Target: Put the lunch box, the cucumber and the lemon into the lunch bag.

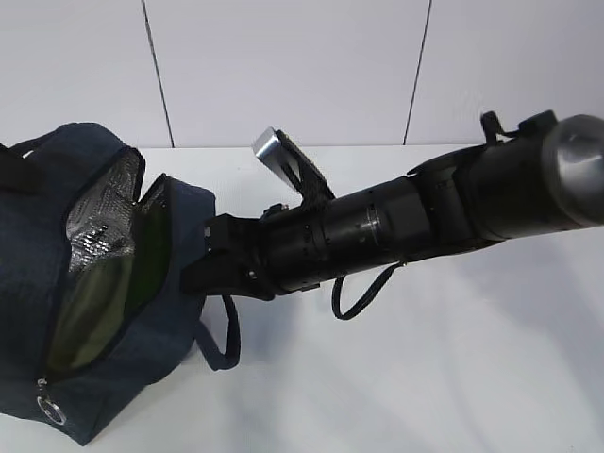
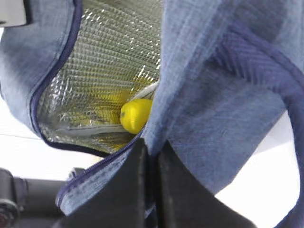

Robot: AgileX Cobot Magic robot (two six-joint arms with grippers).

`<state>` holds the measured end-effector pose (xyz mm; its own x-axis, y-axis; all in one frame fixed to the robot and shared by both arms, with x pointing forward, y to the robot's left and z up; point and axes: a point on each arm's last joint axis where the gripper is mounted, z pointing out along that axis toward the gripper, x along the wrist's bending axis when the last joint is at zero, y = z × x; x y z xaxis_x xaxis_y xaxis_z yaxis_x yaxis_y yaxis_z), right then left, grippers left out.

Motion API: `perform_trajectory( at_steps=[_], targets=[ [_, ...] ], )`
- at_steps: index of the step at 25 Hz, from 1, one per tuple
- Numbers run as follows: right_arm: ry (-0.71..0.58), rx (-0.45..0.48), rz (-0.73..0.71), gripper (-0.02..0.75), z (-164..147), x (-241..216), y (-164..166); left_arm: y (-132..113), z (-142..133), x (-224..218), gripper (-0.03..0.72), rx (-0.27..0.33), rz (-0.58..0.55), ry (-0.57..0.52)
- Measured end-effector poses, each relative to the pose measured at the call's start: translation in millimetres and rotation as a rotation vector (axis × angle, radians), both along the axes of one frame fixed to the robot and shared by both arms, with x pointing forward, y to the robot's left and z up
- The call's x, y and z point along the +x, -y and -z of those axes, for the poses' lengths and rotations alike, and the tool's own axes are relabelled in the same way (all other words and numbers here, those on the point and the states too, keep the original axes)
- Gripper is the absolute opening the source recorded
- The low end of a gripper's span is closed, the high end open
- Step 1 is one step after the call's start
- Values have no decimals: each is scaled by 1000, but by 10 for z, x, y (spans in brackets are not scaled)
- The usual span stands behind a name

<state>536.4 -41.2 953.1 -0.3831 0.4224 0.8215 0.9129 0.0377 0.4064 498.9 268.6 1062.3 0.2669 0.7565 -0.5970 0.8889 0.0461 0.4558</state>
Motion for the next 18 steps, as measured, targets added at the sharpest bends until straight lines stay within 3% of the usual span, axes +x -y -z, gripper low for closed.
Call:
perform_trajectory(
  at_steps=[8,18],
  targets=[
    [139,-77,-31,-1,-373,-83,132,43,-10,-12,1,-21,18,-7],
    [184,-218,-4,-1,-619,-104,440,471,-31,-20,1,-24,102,53]
  ],
)
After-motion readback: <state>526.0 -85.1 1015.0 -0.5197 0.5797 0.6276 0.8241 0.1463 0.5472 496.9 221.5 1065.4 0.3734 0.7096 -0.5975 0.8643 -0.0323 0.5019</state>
